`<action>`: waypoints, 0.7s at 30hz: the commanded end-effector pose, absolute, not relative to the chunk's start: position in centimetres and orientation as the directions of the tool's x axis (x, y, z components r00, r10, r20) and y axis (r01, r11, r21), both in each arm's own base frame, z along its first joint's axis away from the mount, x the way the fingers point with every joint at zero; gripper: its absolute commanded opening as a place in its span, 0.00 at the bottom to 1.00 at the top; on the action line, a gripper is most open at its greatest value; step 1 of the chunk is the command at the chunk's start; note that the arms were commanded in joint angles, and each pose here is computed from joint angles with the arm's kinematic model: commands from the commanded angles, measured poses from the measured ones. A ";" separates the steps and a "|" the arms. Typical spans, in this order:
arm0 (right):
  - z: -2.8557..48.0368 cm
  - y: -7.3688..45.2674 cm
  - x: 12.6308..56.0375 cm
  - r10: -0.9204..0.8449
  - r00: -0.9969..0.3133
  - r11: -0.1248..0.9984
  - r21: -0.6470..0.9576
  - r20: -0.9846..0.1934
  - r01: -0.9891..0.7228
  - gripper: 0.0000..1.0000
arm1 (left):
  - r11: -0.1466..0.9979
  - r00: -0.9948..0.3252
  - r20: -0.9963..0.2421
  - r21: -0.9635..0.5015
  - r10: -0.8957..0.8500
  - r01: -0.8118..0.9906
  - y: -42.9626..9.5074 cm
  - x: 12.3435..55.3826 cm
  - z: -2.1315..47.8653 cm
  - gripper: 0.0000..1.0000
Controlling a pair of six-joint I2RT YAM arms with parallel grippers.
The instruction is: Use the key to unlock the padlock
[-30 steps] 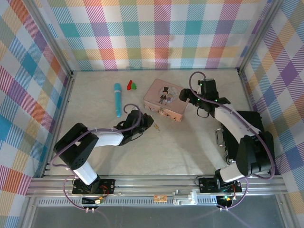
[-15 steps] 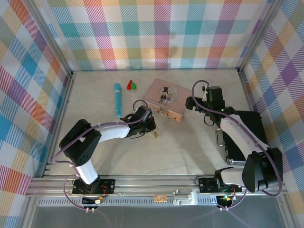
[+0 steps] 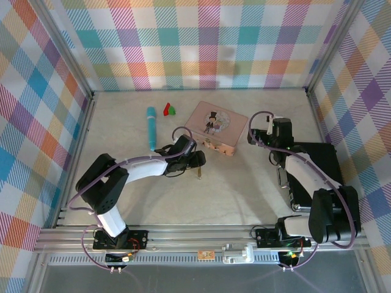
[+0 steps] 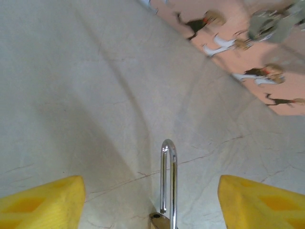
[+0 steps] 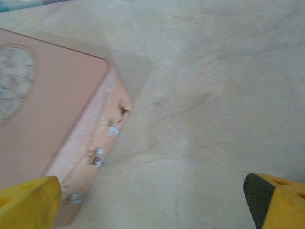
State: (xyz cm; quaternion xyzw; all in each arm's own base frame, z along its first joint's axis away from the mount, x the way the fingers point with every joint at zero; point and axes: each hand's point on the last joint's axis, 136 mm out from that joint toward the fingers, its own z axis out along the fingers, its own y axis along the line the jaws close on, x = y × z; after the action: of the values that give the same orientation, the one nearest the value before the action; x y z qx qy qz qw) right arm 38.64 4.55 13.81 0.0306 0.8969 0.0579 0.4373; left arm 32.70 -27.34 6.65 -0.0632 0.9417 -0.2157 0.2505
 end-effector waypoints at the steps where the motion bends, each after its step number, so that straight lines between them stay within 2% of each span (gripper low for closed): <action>1: 13.3 3.3 39.6 0.063 -0.541 0.998 0.068 -0.838 0.011 0.99 | 0.904 -0.790 -0.557 -0.428 -0.256 0.009 -24.7 34.9 12.1 0.79; 6: 12.2 2.8 40.3 -0.031 -0.478 1.000 -0.029 -0.878 -0.010 0.99 | 0.941 -0.670 -0.695 -0.337 -0.260 -0.016 -18.0 36.6 17.7 1.00; 9: 12.4 1.9 40.3 -0.030 -0.427 0.998 -0.049 -0.904 0.034 0.99 | 0.959 -0.603 -0.752 -0.271 -0.265 -0.084 -13.4 37.3 19.7 1.00; 14: 11.9 3.0 39.6 -0.053 -0.400 0.998 -0.040 -0.915 -0.042 0.99 | 0.955 -0.538 -0.790 -0.215 -0.294 -0.207 -6.6 37.8 19.8 1.00; 21: 10.2 2.7 39.9 -0.027 -0.360 0.999 -0.014 -0.932 -0.039 0.99 | 0.911 -0.419 -0.874 -0.061 -0.247 -0.408 0.8 35.7 14.8 1.00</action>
State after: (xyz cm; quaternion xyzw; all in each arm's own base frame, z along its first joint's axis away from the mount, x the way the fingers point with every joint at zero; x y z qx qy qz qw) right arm 38.96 2.64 9.20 -0.0153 0.8490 -0.0057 0.5282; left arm 36.37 -1.80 15.54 -0.1892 0.8606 0.0135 0.4727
